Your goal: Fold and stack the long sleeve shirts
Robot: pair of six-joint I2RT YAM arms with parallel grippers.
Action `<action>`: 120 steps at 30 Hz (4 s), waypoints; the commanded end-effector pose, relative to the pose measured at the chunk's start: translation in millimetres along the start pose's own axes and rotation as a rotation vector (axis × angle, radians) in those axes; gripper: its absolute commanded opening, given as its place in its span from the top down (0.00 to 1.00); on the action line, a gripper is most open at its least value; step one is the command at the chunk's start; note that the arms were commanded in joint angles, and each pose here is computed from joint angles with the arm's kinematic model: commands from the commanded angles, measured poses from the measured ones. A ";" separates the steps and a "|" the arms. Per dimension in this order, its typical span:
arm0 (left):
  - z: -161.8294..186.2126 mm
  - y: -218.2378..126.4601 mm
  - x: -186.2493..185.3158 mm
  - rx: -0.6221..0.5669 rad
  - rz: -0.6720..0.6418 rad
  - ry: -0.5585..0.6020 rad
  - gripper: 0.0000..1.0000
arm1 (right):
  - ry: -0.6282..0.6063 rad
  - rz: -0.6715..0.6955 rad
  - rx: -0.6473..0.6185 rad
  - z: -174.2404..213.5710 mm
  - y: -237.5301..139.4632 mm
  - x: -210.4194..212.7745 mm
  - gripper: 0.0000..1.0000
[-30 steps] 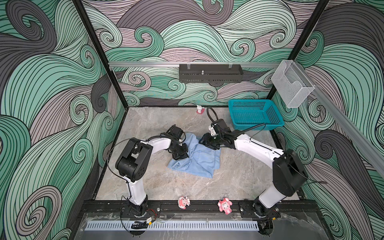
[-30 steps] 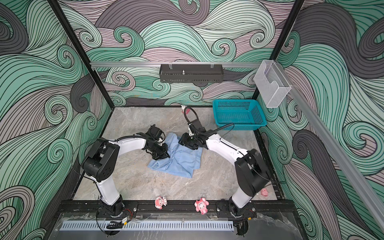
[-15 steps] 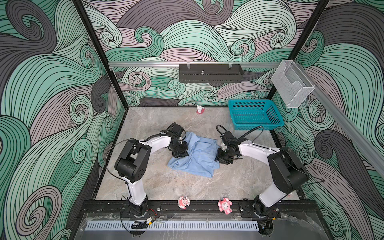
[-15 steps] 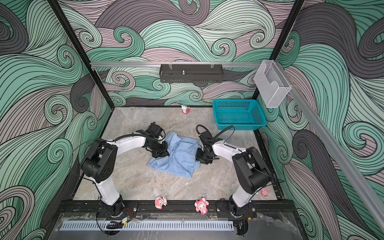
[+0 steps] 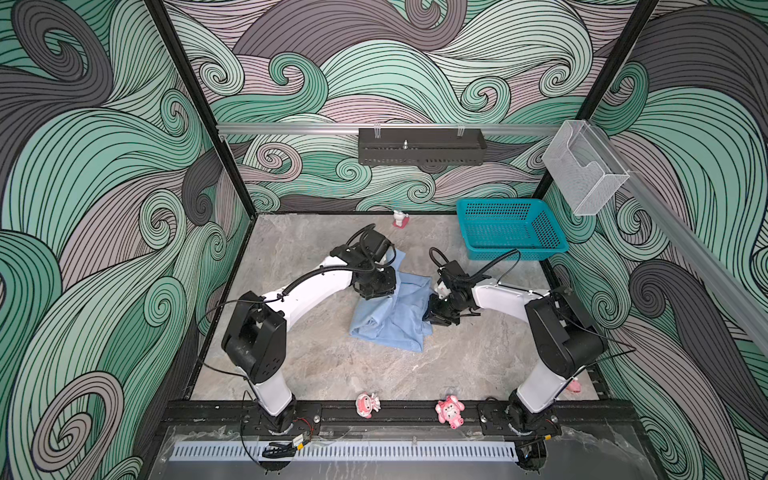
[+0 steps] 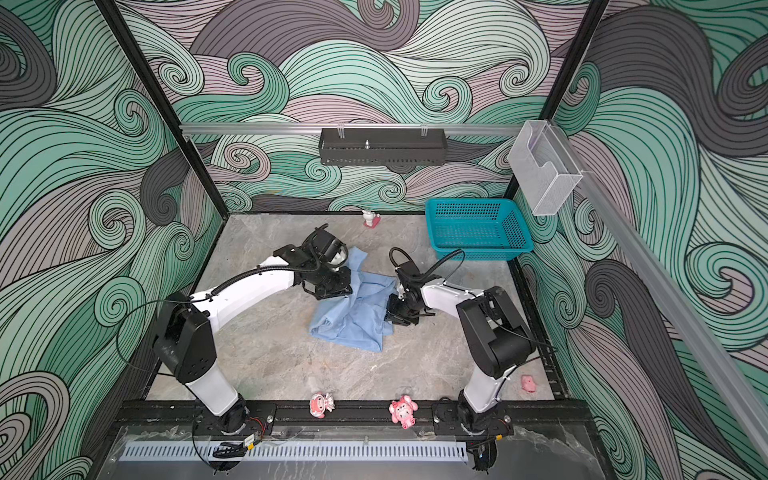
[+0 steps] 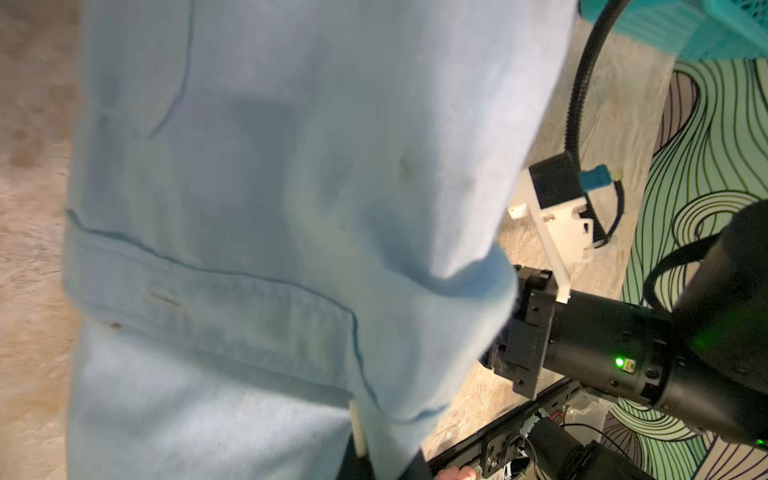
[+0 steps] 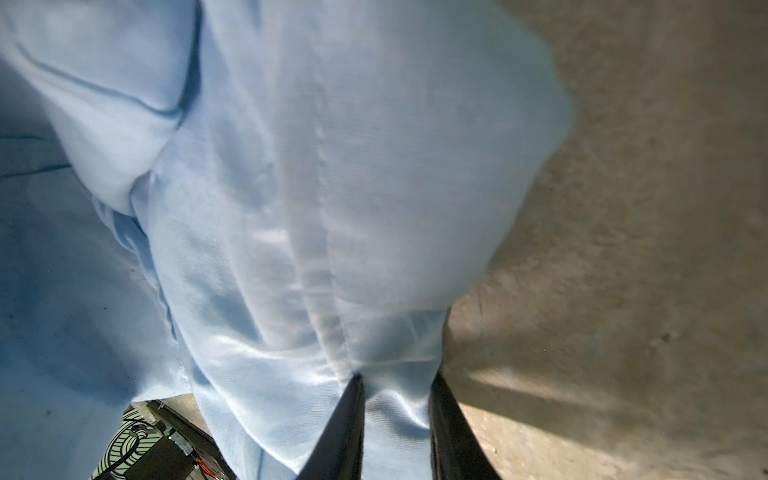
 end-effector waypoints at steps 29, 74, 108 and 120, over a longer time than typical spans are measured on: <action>0.2 80.2 -66.5 0.062 0.071 0.032 1.00 | 0.083 -0.237 -0.021 -6.3 -7.0 -10.0 0.82; -59.4 15.0 9.0 -0.032 0.178 0.048 0.45 | -0.074 -0.385 -0.110 -15.0 -76.2 82.9 0.68; -60.9 25.6 4.0 0.086 0.324 -0.050 0.51 | 0.004 -0.307 0.030 55.9 -34.0 44.4 0.68; -34.6 112.6 58.3 0.250 0.341 -0.252 0.63 | 0.026 -0.123 0.129 69.6 10.6 -9.5 0.72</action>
Point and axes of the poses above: each gripper's point midway between its finger pads, its own y axis out along the fingers, its own x axis along the line the jaws close on, z = x × y, the point moved 2 cm from there along -y, back along the fingers, and after that the axes turned 13 degrees about y, right-handed, at the moved point
